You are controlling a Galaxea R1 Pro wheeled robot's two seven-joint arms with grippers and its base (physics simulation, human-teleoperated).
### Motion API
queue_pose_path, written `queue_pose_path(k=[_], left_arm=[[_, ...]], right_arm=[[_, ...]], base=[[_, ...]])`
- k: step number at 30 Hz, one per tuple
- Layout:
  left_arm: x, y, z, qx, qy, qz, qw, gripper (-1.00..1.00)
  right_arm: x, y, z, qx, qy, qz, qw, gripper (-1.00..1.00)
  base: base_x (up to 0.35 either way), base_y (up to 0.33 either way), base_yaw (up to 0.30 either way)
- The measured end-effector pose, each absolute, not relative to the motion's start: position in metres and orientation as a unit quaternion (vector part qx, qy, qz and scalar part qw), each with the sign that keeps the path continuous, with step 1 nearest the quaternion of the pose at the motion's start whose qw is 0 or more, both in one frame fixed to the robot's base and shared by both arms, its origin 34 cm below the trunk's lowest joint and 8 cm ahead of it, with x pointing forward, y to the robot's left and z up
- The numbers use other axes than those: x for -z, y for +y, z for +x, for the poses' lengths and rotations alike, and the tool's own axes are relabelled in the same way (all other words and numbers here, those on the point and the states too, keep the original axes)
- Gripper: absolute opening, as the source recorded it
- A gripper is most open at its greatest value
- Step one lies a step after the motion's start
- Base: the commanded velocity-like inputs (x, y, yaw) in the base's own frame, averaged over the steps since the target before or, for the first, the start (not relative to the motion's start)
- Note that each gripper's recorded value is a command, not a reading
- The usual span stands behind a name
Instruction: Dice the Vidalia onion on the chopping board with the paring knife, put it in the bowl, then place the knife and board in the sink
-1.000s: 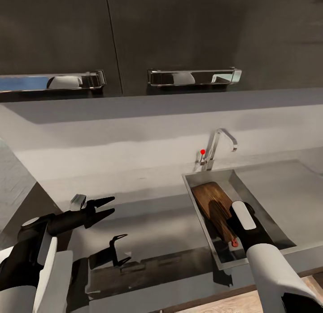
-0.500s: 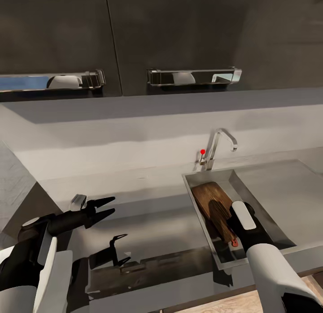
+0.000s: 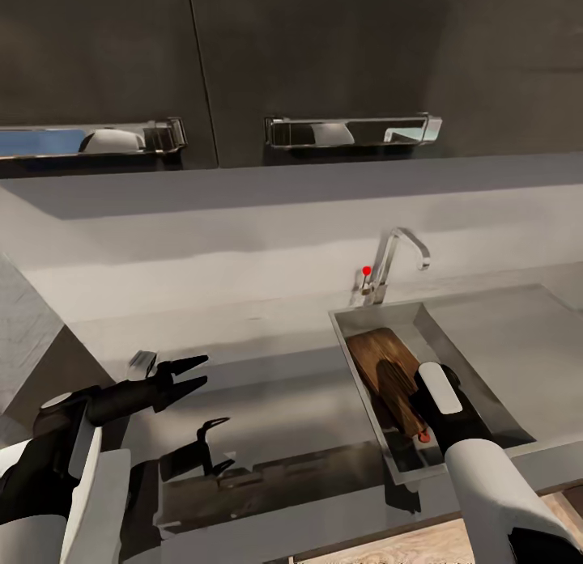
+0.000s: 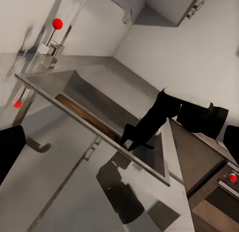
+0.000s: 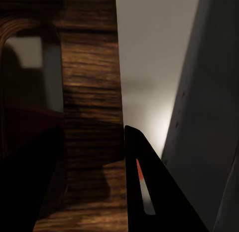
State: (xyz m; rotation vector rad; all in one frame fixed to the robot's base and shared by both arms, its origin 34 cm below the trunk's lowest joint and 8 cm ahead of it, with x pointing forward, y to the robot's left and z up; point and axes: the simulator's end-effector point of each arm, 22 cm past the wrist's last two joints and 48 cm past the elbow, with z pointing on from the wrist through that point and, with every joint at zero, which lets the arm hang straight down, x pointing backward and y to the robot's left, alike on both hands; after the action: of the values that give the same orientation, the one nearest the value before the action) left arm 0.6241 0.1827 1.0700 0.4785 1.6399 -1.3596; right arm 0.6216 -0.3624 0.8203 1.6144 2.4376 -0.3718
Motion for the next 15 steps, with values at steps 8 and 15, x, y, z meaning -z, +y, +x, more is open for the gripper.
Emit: queue_pose_path(k=[8,15], left_arm=[[-1.0648,0.1826,0.6243,0.554,0.669,0.192,0.458,1.00],[-1.0628,0.1826,0.6240,0.554,0.670,0.191,0.456,1.00]], right_arm=[[-0.8172,-0.3633,0.6211,0.129,0.824,0.543,0.096,-1.00],[-0.8169,-0.3639,0.6215,0.130,0.824,0.543,0.098,-1.00]], base=[[0.000,0.000,0.000],[0.000,0.000,0.000]])
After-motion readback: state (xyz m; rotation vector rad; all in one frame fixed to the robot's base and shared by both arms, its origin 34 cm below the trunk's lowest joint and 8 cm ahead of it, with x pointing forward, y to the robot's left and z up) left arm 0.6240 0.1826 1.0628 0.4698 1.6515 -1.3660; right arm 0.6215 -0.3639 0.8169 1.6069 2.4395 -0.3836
